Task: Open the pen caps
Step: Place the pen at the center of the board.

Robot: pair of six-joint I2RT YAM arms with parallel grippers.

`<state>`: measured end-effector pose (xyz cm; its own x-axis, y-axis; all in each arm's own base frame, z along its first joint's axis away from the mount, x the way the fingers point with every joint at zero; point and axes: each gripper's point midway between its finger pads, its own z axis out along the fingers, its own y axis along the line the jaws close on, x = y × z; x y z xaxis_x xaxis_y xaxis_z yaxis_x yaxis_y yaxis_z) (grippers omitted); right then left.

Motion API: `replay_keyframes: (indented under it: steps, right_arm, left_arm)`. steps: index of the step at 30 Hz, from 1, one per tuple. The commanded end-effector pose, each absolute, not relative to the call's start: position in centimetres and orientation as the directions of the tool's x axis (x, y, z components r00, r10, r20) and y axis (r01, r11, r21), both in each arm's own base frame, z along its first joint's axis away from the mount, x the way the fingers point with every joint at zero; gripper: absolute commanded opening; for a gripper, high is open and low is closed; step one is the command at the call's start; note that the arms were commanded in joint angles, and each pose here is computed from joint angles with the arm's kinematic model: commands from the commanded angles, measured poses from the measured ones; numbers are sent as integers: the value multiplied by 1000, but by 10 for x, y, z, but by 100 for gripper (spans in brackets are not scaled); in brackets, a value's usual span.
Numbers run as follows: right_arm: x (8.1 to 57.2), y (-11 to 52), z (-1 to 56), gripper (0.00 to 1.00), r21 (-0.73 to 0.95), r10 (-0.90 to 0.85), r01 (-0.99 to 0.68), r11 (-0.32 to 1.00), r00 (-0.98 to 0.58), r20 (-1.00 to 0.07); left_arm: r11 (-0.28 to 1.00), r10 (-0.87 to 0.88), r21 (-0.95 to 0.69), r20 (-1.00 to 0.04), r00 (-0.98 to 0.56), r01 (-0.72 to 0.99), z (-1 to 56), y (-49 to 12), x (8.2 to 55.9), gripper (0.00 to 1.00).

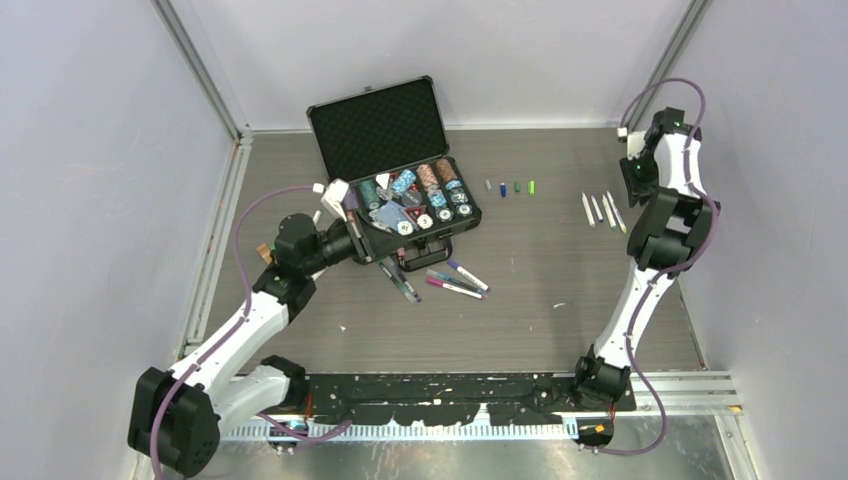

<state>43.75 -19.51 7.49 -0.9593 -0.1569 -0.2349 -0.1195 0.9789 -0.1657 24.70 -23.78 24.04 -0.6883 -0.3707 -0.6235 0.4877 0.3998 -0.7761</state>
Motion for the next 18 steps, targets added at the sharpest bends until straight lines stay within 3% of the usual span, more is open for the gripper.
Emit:
replay_keyframes:
  steps: [1, 12, 18]
  right_arm:
    - [446, -216, 118, 33, -211, -151, -76, 975, -918, -367]
    - [446, -238, 107, 37, -155, -141, -87, 984, -913, -382]
    - [459, -246, 93, 45, -148, -129, -77, 986, -917, -379]
  left_arm:
    - [352, -397, -795, -605, -691, 494, 260, -240, 244, 1]
    - [369, -441, -811, -583, -683, 454, 265, -232, 241, 1]
    - [369, -447, -825, -562, -696, 428, 260, -233, 244, 2]
